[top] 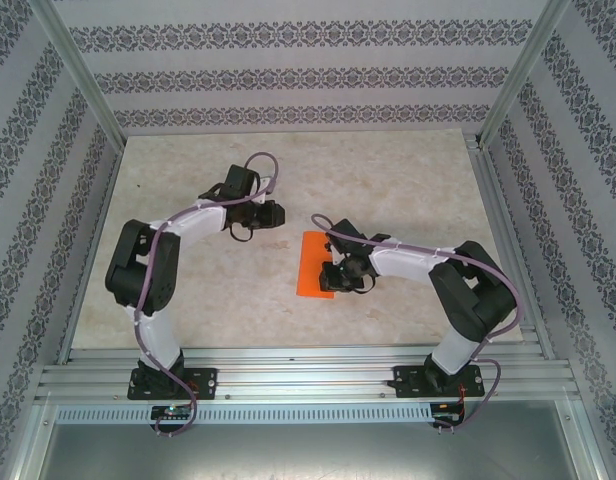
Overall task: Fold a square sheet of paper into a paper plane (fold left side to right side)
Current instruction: First fold the square sheet of paper in half at the center of the table, then fold the triangle a second time at the center of the table.
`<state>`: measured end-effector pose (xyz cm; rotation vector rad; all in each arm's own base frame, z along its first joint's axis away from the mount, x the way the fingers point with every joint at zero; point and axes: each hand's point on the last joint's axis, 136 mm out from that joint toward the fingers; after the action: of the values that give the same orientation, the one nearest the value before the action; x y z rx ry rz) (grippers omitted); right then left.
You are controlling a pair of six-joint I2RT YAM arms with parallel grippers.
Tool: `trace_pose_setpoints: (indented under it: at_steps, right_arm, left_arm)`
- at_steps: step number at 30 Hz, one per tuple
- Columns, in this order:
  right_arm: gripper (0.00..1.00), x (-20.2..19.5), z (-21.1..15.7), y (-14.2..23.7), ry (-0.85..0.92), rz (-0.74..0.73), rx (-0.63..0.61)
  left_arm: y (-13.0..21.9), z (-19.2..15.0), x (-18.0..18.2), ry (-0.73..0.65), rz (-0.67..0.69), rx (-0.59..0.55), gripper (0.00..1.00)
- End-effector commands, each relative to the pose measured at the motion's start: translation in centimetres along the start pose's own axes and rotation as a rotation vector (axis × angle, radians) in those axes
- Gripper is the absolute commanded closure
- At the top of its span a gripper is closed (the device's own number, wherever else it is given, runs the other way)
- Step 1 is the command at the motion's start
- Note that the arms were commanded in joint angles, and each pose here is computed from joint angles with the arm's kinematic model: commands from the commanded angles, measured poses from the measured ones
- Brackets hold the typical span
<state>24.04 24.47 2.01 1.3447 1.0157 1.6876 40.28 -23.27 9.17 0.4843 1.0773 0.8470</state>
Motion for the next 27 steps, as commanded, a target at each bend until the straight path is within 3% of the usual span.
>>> trace_pose_setpoints:
  at_steps: [1,5,10,18,27]
  right_arm:
    - [0.73,0.1,2.3,3.0,0.003,0.015,-0.112]
    - [0.63,-0.4,5.0,5.6,-0.012,0.081,-0.21]
    - [0.53,-2.0,7.7,6.1,-0.042,0.116,-0.272]
    - [0.46,-2.4,11.4,4.6,-0.095,0.185,-0.306]
    - [0.47,-3.0,9.2,2.7,-0.197,0.167,-0.221]
  left_arm:
    - [1.3,-2.0,-0.7,0.011,-0.041,-0.025,0.74]
    - [1.6,-5.7,-2.0,0.053,-0.116,0.014,0.72]
    - [0.4,-9.7,-4.3,0.051,-0.144,0.1,0.7]
    - [-1.6,-11.6,-5.7,0.062,-0.169,0.142,0.71]
    - [-3.0,-13.4,-4.9,0.062,-0.097,0.201,0.71]
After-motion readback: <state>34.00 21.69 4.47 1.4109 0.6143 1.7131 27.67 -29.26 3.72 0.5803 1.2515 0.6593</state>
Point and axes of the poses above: each hand's point on the last joint's axis, 136 mm out from that joint toward the fingers, its own y axis back along the fingers, its own x axis along the line the jaws close on, z = x × y, and after that the axes turned 1 degree about y, right-handed
